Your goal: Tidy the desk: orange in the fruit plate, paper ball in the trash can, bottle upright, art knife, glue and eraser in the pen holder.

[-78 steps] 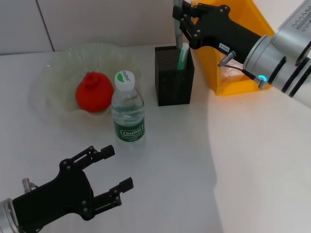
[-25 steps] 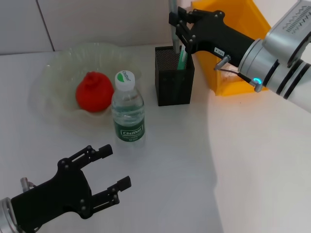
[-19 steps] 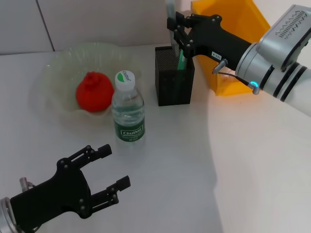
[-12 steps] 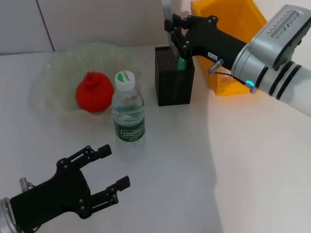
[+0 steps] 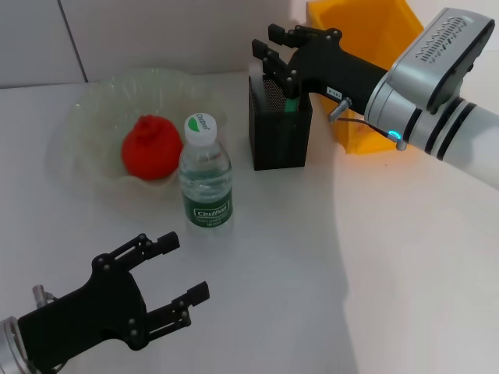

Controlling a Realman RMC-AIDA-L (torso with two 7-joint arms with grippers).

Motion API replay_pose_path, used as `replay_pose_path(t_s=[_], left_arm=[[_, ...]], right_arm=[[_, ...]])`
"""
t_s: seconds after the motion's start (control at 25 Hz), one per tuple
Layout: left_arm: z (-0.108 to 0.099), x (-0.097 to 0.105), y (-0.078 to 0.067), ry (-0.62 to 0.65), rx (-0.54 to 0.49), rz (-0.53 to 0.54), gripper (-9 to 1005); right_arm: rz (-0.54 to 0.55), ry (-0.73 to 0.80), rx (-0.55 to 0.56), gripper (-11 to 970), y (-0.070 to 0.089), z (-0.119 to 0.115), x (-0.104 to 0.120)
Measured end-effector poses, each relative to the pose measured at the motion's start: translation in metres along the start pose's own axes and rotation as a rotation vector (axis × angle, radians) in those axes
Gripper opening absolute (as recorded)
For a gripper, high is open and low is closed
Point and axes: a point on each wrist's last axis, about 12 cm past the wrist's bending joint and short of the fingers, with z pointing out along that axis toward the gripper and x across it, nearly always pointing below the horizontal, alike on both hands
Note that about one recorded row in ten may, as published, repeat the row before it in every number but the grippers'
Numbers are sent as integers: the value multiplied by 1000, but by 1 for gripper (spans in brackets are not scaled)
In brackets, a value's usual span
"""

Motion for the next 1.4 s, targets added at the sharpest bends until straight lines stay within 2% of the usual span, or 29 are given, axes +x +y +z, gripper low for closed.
replay_pose_path(t_s=[0.08, 0.24, 0.32, 0.44, 0.48, 0.56, 0.6, 0.64, 0.68, 0.72, 0.88, 0.92, 1.04, 1.08, 1.12, 1.28, 1.4], left_arm=[[0, 0, 0, 1, 1, 0, 786], [-1, 0, 0, 2, 1, 1, 786], [-1, 0, 0, 3, 1, 1, 786], [-2, 0, 1, 6, 0, 2, 786], [-4, 0, 2, 9, -2, 4, 786], [-6, -1, 2, 10, -2, 5, 787], [-9, -1, 3, 14, -2, 6, 787], [-9, -1, 3, 14, -2, 6, 787], [-10, -1, 3, 16, -3, 6, 787], [-11, -2, 4, 18, -4, 3, 787], [-12, -2, 5, 38, 16, -14, 787], [-11, -2, 6, 42, 23, -20, 787], [-6, -5, 9, 64, 57, -31, 786], [-3, -6, 11, 72, 70, -33, 786], [0, -7, 14, 80, 81, -34, 786], [8, -9, 24, 127, 90, -52, 786], [9, -10, 26, 136, 87, -57, 787]], right_arm=[[2, 3, 2, 189, 0, -2, 1], [6, -9, -1, 366, 0, -6, 2], [17, -50, -16, 451, 0, -16, 0], [42, -116, -60, 572, -5, -40, -7], [67, -122, -108, 613, -14, -60, -11], [80, -117, -130, 669, -18, -69, -13], [82, -79, -201, 697, -23, -85, -13], [82, -79, -201, 725, -23, -85, -13], [78, -33, -276, 753, -26, -101, -11], [78, -33, -276, 753, -26, -101, -11], [74, 77, -420, 756, -24, -134, 0], [74, 77, -420, 756, -24, -134, 0], [93, 148, -485, 757, -14, -145, 11], [112, 187, -512, 758, -6, -150, 20], [112, 187, -512, 758, -6, -150, 20], [150, 240, -549, 759, 11, -154, 34], [157, 242, -551, 759, 15, -154, 36]])
